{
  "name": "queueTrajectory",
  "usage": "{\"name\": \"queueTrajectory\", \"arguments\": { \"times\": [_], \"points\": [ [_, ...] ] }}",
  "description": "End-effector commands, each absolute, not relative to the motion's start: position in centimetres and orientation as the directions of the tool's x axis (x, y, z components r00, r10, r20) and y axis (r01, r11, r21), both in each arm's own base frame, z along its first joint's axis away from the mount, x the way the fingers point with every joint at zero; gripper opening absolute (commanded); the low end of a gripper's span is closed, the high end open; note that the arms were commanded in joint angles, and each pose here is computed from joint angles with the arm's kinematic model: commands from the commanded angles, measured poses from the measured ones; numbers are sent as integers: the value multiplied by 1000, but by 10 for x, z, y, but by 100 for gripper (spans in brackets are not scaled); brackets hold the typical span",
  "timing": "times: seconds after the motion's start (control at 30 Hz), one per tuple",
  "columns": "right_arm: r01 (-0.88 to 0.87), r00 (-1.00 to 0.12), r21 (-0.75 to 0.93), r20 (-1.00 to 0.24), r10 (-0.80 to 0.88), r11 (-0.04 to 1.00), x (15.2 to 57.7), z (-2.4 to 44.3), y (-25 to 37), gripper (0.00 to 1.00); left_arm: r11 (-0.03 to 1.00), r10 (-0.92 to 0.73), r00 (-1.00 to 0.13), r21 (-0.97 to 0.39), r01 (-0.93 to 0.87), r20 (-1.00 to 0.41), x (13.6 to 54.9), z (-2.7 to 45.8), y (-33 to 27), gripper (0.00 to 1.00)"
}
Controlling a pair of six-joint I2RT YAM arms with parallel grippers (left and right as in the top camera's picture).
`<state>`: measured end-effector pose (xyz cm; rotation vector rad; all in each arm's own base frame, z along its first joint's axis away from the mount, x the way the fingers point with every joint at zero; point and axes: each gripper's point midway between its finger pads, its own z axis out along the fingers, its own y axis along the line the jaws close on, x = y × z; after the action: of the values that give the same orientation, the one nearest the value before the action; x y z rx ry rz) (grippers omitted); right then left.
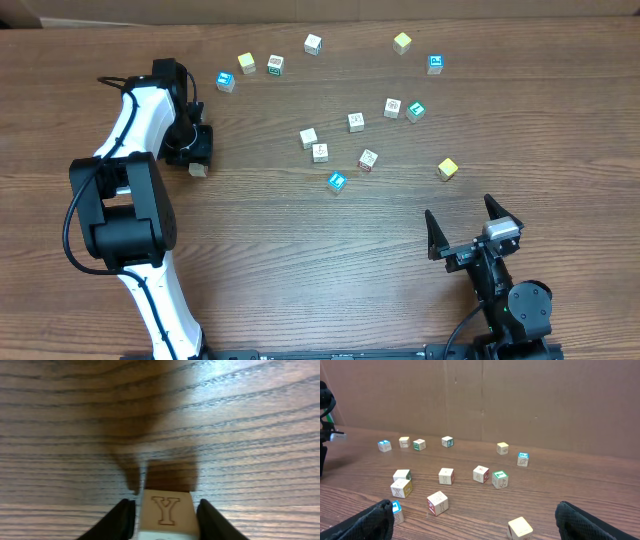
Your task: Form a horizontal line
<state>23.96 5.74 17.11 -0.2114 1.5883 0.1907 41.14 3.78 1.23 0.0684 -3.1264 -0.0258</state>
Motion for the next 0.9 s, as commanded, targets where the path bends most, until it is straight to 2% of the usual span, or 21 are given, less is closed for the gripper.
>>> {"name": "queueTrajectory", "arguments": {
  "times": [0.0, 0.23, 0.27, 0.3, 0.37, 0.47, 0.67, 0.87],
  "points": [
    [-249, -19, -4, -1000, -9, 969, 240, 170, 57, 100, 997, -26, -999, 77, -25, 24, 409, 10, 46, 35],
    [-249, -19, -4, -1000, -9, 969, 240, 170, 57, 100, 993, -27, -1000, 117, -26, 13, 411, 11, 53, 34],
    [-249, -19, -4, -1000, -9, 969, 240, 170, 57, 100, 993, -28, -999, 112, -26, 15, 411, 11, 52, 40],
    [-249, -19, -4, -1000, -9, 969, 240, 170, 57, 100, 994, -30, -999, 109, -28, 19, 410, 11, 52, 51],
    [-249, -19, -4, -1000, -9, 969, 240, 170, 57, 100, 994, -40, -999, 108, -36, 32, 406, 11, 51, 55],
    [-249, -19, -4, -1000, -9, 969, 240, 170, 57, 100, 993, -60, -997, 106, -54, 51, 401, 11, 50, 40],
    [-249, -19, -4, -1000, -9, 969, 240, 170, 57, 100, 991, -48, -997, 127, -41, 56, 400, 12, 54, 38],
    [-249, -19, -4, -1000, -9, 969, 240, 170, 57, 100, 964, -51, -999, 261, -46, 11, 410, 16, 78, 28]
  ]
}}
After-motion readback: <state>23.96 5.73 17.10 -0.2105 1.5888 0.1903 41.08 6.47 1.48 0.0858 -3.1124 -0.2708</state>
